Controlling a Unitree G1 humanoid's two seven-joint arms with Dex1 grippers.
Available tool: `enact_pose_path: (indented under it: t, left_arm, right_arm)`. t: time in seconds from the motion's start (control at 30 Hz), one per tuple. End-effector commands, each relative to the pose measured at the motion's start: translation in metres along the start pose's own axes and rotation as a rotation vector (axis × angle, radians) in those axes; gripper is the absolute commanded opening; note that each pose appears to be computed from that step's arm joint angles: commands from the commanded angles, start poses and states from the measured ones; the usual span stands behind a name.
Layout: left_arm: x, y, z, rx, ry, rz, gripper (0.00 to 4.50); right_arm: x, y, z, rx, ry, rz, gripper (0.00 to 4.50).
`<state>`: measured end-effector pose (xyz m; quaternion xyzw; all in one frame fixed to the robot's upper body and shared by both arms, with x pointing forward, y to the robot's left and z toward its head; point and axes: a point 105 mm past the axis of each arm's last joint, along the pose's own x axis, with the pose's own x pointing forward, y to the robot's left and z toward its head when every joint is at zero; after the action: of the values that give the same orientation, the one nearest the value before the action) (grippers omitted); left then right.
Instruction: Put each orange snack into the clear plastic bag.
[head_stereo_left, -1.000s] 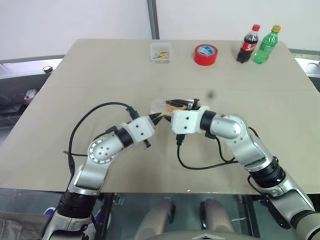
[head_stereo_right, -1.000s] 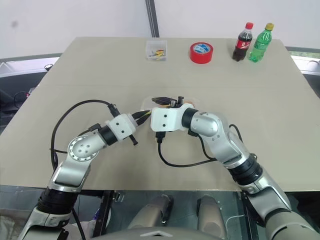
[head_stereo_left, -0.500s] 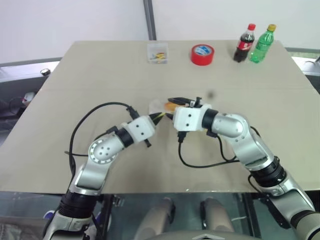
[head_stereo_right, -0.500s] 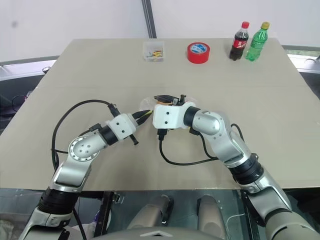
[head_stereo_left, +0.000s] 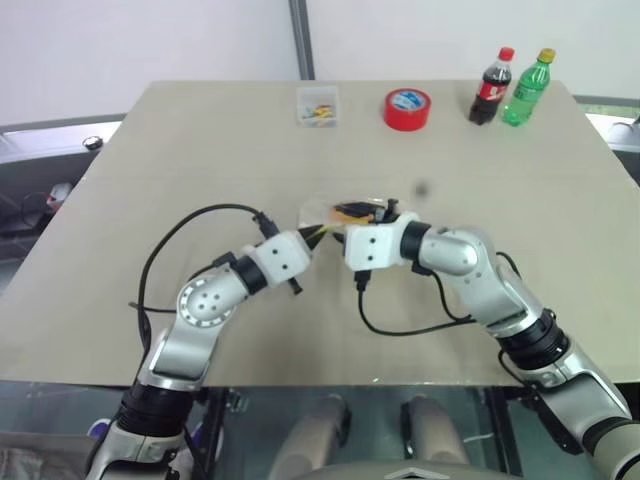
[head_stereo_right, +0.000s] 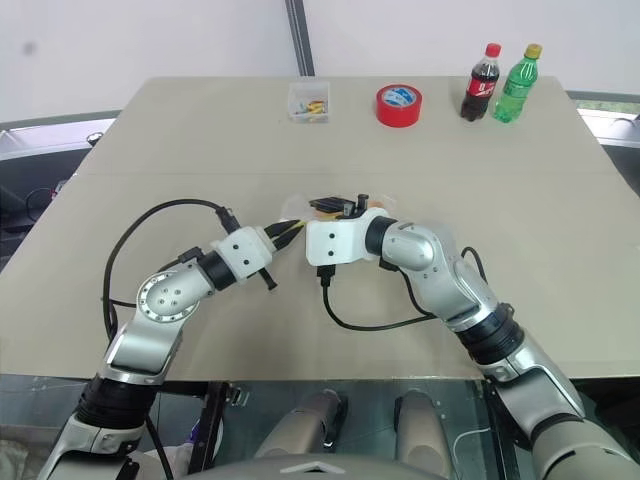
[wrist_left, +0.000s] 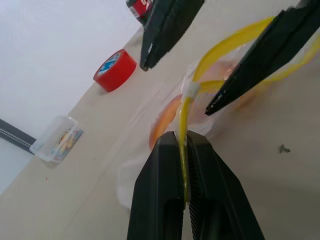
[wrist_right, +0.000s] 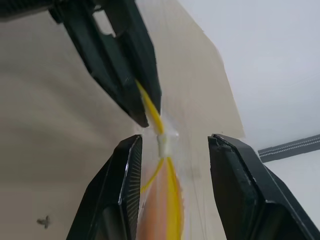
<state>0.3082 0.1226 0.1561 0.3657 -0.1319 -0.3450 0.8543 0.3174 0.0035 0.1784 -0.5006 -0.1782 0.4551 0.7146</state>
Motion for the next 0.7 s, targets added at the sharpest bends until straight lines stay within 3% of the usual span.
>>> enact_pose_path:
  t: [0.03, 0.6, 0.63, 0.7]
  left_arm:
    - [-0.0018, 0.0071, 0.0141, 0.047, -0.037, 0.019, 0.00]
    - [-0.0014, 0.0078, 0.0110, 0.056, -0.026, 0.015, 0.00]
    - [-0.0013, 0.0077, 0.0109, 0.057, -0.026, 0.015, 0.00]
    - [-0.0013, 0.0077, 0.0108, 0.056, -0.026, 0.014, 0.00]
  right_arm:
    - [-0.0005, -0.0060, 0.0063, -0.060, -0.017, -0.003, 2.12]
    - [-0.0015, -0.0117, 0.0071, -0.106, -0.014, -0.022, 2.12]
    - [-0.0014, -0.0118, 0.0073, -0.106, -0.015, -0.023, 1.61]
    - [-0.0014, -0.0118, 0.0075, -0.109, -0.015, -0.024, 1.02]
